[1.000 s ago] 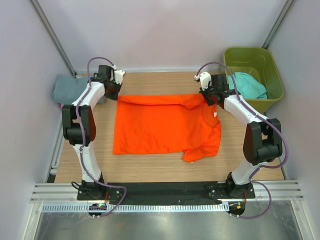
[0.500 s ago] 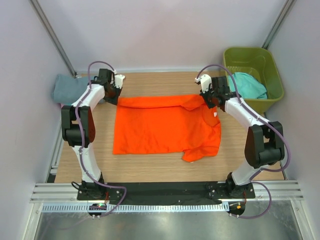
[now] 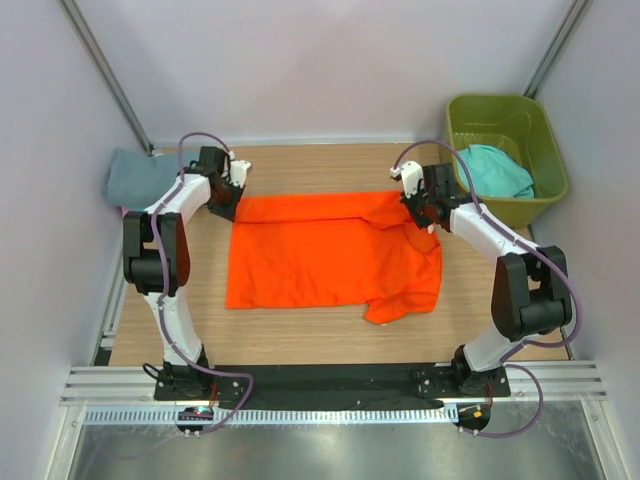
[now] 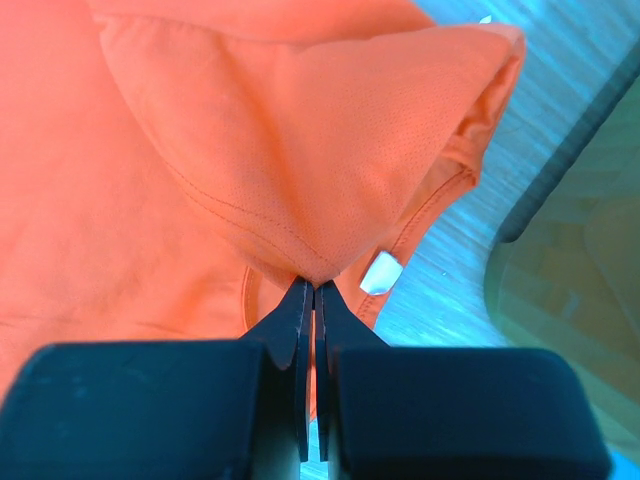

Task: Fold and stack the t-shirts
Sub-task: Fold the tshirt

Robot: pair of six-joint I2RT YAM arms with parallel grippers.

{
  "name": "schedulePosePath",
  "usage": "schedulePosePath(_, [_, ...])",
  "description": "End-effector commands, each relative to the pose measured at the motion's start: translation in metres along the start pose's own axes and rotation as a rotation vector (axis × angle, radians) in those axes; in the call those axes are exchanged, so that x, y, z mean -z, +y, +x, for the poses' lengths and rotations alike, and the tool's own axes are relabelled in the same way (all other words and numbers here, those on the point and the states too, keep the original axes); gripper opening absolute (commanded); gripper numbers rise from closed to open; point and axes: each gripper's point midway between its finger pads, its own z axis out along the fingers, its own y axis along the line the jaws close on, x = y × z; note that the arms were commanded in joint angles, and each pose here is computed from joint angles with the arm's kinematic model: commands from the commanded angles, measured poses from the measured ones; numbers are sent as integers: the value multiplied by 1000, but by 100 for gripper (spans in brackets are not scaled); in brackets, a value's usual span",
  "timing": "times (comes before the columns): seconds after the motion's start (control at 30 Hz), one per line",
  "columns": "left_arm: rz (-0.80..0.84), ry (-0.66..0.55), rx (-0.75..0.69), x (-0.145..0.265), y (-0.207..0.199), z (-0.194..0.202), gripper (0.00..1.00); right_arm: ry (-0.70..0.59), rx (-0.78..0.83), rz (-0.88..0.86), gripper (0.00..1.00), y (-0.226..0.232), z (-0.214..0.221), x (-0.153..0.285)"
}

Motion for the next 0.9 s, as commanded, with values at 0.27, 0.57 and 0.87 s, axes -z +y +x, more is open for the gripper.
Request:
schedulePosePath(0.27, [-85, 14, 76, 17, 8, 14, 42, -5, 15, 102, 31, -18, -5, 19])
schedulePosePath(0.57, [-74, -205, 133, 72, -12, -48, 59, -187, 16, 132, 47, -29, -80, 54])
schedulePosePath(0.87, [95, -210, 99, 74, -80, -60, 59, -130, 133, -90, 45, 38, -82, 9])
